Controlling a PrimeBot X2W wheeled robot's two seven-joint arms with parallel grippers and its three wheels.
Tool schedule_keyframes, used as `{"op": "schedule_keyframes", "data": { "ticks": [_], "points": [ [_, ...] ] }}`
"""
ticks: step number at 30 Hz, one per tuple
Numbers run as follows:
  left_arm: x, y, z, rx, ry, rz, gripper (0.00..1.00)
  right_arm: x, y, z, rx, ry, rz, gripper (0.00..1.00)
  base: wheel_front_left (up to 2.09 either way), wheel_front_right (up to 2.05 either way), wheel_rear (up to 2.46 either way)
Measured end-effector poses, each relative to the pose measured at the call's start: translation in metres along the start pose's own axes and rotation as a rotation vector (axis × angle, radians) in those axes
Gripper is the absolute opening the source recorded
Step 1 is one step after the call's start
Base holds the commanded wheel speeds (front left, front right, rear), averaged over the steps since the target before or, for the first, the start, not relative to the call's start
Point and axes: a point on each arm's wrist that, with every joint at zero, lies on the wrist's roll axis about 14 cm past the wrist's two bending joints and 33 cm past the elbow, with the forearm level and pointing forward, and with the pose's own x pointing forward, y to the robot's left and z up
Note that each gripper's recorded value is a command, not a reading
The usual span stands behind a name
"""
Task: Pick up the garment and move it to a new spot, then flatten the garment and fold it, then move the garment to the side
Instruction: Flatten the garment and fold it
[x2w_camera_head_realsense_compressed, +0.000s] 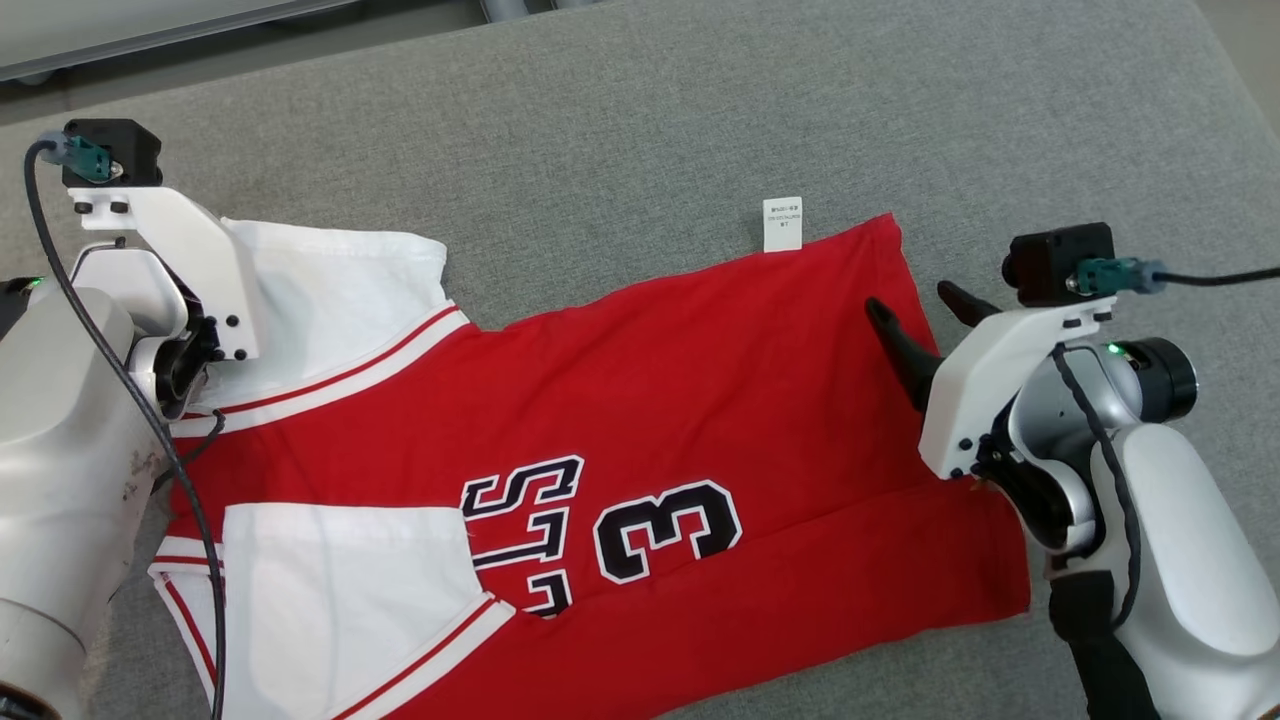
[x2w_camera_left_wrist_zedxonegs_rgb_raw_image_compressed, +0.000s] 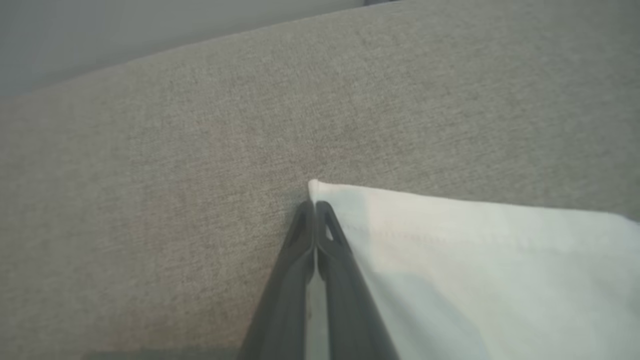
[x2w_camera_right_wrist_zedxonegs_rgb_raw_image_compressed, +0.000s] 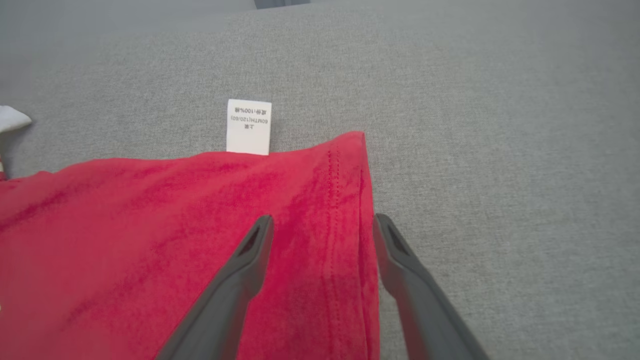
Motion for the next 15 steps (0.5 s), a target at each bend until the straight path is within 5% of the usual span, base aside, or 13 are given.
{"op": "schedule_keyframes", "data": {
  "ticks": [15],
  "points": [
    [-0.013, 0.017, -0.004, -0.054, -0.001, 0.002, 0.00, 0.037, -0.031, 0.013, -0.201, 0.178, -0.118, 1.00, 0.00, 0.00, 0.00]
  ]
}}
